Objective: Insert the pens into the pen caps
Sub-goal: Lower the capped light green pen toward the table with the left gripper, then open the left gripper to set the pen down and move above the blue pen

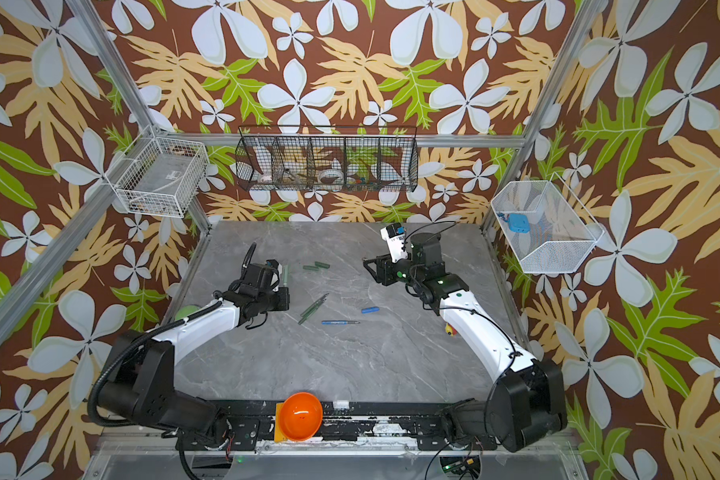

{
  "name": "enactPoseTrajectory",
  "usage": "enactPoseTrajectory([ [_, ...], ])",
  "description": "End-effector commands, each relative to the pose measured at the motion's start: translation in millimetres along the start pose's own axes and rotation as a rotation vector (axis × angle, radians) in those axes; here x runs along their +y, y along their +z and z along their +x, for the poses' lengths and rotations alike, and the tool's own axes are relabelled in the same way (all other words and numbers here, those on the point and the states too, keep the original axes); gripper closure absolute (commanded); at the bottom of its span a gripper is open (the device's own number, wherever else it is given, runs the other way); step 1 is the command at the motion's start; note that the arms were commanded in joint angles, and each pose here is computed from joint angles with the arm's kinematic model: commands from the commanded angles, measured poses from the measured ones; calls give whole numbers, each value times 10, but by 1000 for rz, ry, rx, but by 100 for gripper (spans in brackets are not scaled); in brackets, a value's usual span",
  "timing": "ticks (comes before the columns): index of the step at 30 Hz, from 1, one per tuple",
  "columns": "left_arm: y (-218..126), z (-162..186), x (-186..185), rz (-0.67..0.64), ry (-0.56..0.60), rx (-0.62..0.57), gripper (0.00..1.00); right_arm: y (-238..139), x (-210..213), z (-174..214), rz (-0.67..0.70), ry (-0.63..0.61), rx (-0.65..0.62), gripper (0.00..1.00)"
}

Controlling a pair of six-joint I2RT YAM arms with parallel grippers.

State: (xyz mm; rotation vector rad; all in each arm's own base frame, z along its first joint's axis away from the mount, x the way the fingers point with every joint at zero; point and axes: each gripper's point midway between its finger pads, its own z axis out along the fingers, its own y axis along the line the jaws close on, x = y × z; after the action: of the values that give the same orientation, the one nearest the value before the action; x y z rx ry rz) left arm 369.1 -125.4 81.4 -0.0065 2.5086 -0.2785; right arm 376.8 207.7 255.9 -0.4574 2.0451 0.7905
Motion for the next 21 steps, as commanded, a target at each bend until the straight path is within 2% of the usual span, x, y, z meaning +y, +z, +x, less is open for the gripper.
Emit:
enactPoseTrajectory([
  [1,121,183,112,-52,-7,92,100,84,12,-18,-25,-16,-2,46],
  [7,354,429,218,-97,8,211,100,235,-12,59,-60,-8,36,48],
  [11,397,491,275,-125,19,238,98,260,-32,80,-58,-8,41,48],
  [14,382,469,259,-117,23,232,87,269,-45,94,-55,-9,44,47],
  [21,294,422,307,-147,40,217,49,260,-54,101,-46,-15,56,47],
])
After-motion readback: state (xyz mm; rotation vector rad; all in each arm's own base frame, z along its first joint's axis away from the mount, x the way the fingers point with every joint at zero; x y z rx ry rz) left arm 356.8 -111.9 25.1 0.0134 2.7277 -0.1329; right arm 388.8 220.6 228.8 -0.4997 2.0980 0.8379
